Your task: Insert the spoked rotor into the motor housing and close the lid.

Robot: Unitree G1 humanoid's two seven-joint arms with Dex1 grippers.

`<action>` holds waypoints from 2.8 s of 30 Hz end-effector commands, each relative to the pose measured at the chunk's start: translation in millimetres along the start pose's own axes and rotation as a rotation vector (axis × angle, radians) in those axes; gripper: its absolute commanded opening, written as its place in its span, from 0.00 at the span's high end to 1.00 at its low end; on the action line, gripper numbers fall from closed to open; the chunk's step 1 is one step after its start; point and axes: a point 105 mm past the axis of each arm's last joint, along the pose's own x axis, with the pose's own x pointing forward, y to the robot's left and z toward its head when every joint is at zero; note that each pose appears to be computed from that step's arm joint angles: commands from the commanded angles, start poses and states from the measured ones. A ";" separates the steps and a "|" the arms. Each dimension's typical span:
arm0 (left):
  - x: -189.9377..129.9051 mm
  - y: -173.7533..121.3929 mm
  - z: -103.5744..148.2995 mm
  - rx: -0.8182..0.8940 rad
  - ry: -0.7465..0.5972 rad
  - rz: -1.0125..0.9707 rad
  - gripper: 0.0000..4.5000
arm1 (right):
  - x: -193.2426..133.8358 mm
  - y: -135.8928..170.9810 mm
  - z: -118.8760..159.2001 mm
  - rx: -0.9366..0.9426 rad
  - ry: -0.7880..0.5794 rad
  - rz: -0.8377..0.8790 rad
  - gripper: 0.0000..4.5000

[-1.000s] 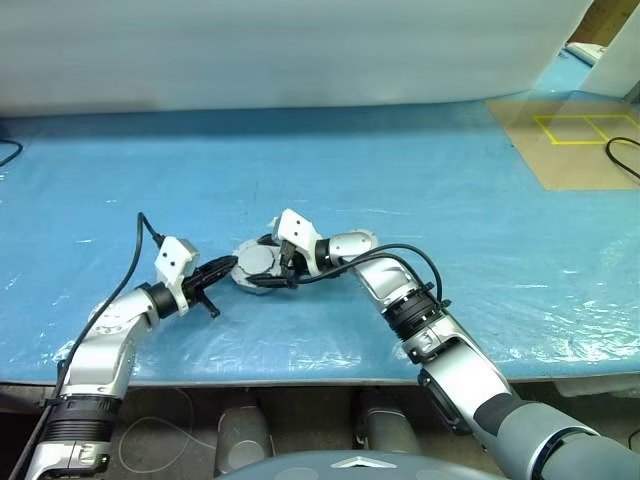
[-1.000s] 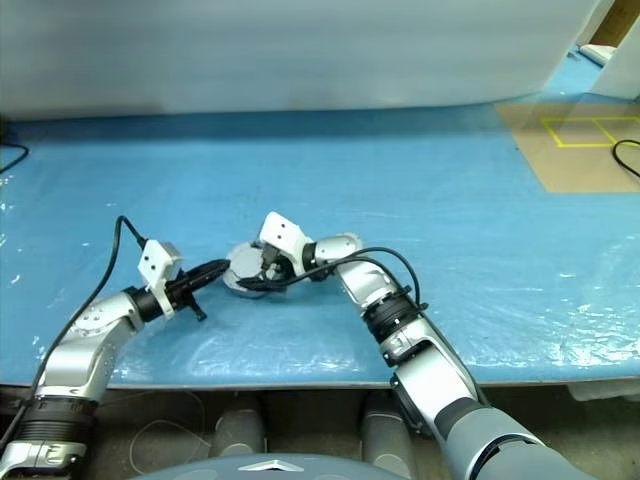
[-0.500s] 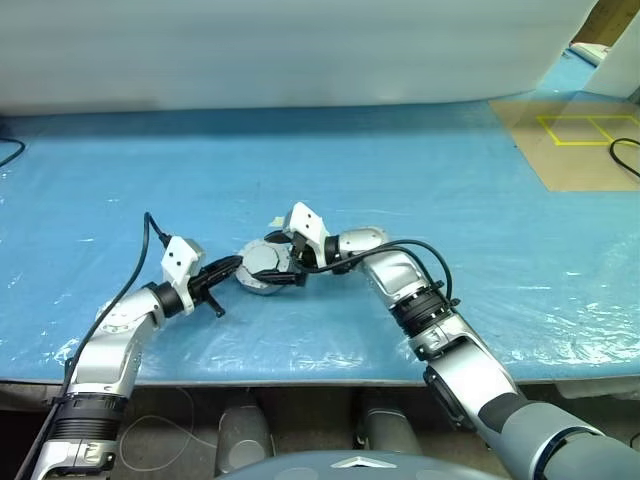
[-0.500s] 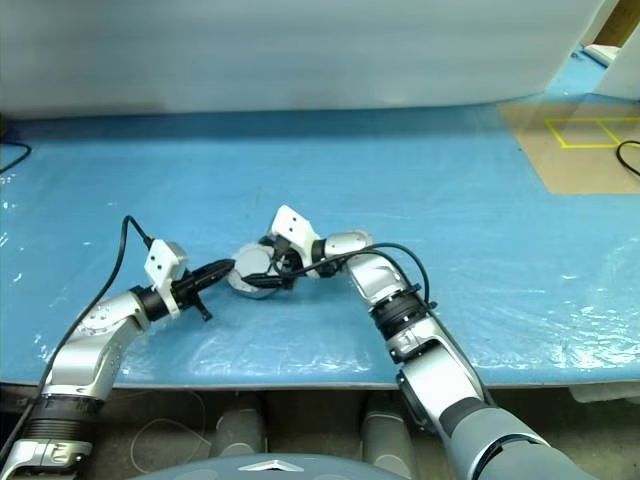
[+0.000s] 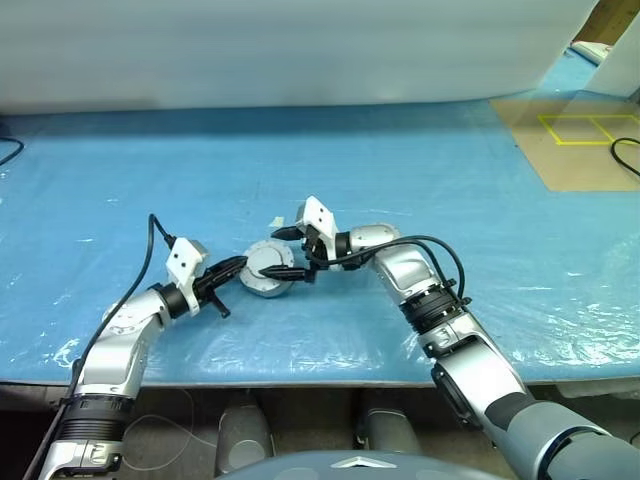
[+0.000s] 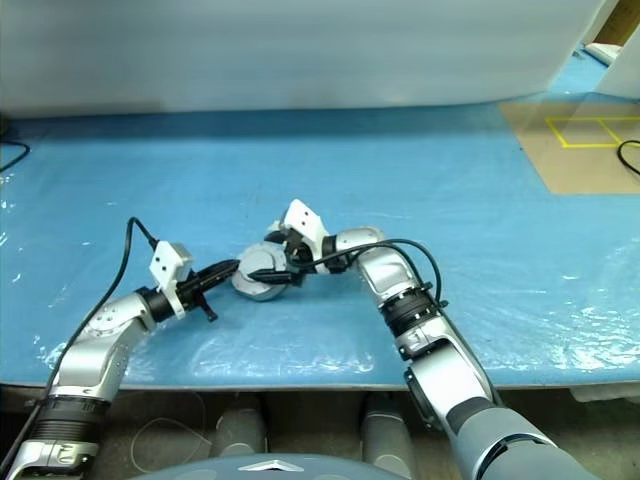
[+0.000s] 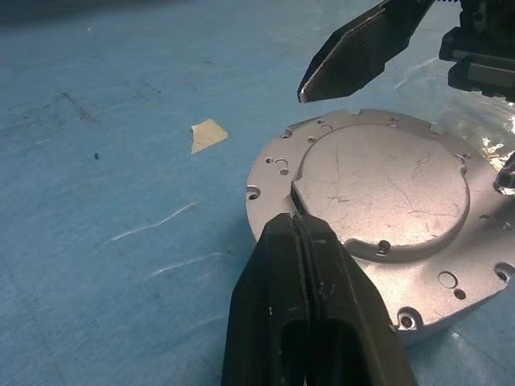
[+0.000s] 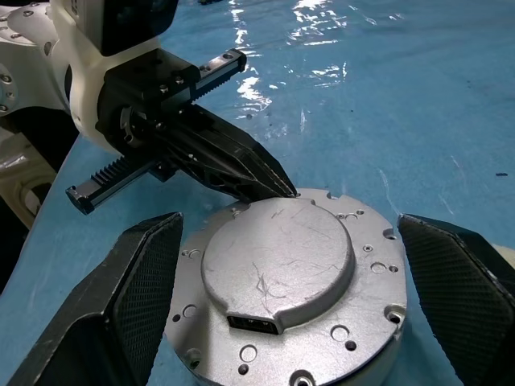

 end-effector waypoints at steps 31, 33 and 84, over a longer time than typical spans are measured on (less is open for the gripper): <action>4.1 -18.2 -22.2 -0.016 0.057 -0.059 1.00 | -18.2 -5.6 4.3 0.048 -0.033 -0.012 0.00; 4.4 -18.3 -22.4 -0.016 0.057 -0.060 1.00 | -19.2 -6.1 3.6 0.062 -0.033 -0.014 0.00; 3.2 -20.8 -16.8 0.014 0.013 -0.079 1.00 | -31.1 -8.5 -20.0 0.983 -0.040 0.001 0.04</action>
